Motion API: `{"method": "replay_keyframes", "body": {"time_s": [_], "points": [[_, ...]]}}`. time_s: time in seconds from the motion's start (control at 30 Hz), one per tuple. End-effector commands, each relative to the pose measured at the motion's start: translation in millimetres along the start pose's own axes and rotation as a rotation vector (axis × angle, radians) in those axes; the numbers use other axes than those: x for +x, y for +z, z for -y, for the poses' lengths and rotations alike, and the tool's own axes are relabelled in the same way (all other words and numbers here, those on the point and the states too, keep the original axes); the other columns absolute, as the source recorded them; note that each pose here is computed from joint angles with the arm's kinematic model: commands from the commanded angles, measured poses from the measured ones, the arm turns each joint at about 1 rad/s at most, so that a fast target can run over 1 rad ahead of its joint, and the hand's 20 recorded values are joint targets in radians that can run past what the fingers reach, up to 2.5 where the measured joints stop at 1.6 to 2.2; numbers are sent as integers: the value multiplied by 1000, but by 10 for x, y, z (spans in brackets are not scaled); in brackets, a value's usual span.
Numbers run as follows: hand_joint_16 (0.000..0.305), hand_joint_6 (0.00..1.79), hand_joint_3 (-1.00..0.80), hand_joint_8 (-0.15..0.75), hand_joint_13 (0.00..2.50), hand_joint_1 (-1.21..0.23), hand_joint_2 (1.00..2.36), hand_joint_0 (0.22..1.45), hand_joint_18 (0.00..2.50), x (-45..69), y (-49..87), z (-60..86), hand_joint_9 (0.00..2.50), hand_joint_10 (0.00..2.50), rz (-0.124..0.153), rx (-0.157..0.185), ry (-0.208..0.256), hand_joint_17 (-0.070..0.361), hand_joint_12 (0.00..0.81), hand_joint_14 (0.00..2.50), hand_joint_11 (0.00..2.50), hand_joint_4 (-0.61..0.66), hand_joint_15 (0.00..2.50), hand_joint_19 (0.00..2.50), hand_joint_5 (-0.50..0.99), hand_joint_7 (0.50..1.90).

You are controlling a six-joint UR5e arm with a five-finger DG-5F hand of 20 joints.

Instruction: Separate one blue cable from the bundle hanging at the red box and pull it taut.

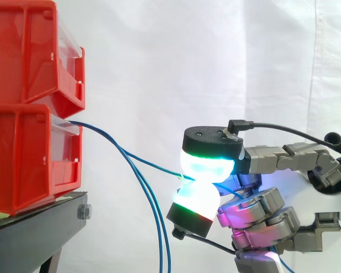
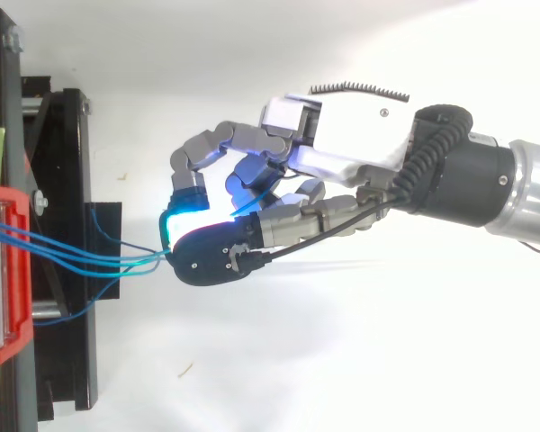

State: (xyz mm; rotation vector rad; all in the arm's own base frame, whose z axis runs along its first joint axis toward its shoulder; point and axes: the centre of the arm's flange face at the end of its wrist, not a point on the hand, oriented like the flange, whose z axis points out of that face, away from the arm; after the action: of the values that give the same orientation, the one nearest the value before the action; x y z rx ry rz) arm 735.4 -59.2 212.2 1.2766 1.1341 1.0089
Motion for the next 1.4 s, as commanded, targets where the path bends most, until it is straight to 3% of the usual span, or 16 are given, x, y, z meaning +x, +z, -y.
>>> {"method": "replay_keyframes", "body": {"time_s": [0.0,1.37], "points": [[46,916,269,313,1093,-706,1207,836,1125,-3,-1,1,918,1421,1,1,0,104,342,1985,1780,87,1501,1132,-218,1290],[45,918,264,305,1048,-701,1176,841,1078,-3,-1,1,857,1616,1,1,0,101,333,2041,1723,87,1480,1147,-215,1269]]}}
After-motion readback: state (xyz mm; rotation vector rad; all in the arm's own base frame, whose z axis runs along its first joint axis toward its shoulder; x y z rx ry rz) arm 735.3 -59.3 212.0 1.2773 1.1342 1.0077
